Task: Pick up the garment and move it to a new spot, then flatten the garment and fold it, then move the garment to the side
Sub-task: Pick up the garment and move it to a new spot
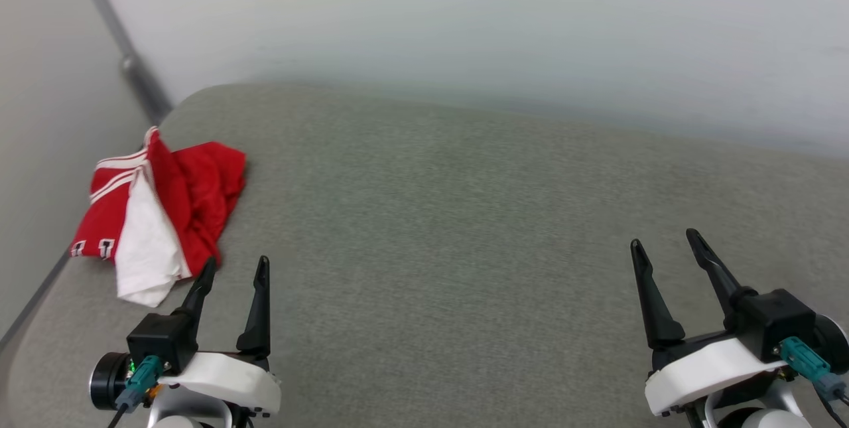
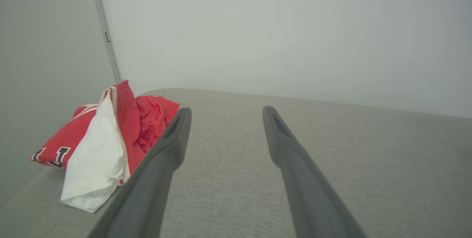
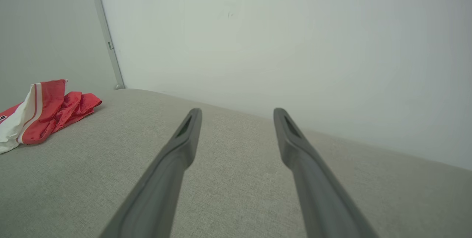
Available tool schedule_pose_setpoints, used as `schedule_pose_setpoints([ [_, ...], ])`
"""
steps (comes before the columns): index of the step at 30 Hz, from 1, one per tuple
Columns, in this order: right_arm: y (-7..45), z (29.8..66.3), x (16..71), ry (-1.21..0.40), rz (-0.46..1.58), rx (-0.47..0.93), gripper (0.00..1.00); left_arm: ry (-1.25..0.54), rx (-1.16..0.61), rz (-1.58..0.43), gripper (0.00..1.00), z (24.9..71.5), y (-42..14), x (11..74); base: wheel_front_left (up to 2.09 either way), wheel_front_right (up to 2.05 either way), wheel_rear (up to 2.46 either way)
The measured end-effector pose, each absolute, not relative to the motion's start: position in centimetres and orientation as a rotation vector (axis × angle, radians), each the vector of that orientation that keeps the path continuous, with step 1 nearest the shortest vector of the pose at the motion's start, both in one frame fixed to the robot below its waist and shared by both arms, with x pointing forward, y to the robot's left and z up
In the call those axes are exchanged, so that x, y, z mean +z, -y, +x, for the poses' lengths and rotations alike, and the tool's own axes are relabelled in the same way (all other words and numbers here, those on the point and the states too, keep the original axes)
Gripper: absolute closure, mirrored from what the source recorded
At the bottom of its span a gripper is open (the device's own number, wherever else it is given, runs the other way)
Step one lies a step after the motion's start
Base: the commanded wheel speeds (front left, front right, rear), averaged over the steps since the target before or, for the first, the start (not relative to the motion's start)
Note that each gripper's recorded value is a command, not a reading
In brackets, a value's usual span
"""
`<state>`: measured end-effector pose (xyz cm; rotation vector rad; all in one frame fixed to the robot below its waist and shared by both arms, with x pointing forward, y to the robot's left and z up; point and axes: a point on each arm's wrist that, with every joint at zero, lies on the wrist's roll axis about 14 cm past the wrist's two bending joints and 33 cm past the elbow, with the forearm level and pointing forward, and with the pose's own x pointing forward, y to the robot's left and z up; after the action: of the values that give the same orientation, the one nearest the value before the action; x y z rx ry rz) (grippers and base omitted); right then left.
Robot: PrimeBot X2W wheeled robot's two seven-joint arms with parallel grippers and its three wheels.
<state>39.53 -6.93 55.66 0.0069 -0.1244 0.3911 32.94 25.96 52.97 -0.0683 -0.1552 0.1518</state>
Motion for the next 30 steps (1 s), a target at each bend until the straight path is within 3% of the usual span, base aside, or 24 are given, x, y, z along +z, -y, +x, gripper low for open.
schedule_pose_setpoints([
  [17,-3.8,38.9,55.9,0.129,0.014,0.699,0.0,0.173,0.456,-0.051,0.0,25.0,-33.9,53.1,0.0,0.0,0.0],
  [30,-6.7,38.5,56.3,0.134,0.024,0.782,0.0,0.172,0.536,-0.058,0.0,22.4,-35.5,52.9,0.0,0.0,0.0],
])
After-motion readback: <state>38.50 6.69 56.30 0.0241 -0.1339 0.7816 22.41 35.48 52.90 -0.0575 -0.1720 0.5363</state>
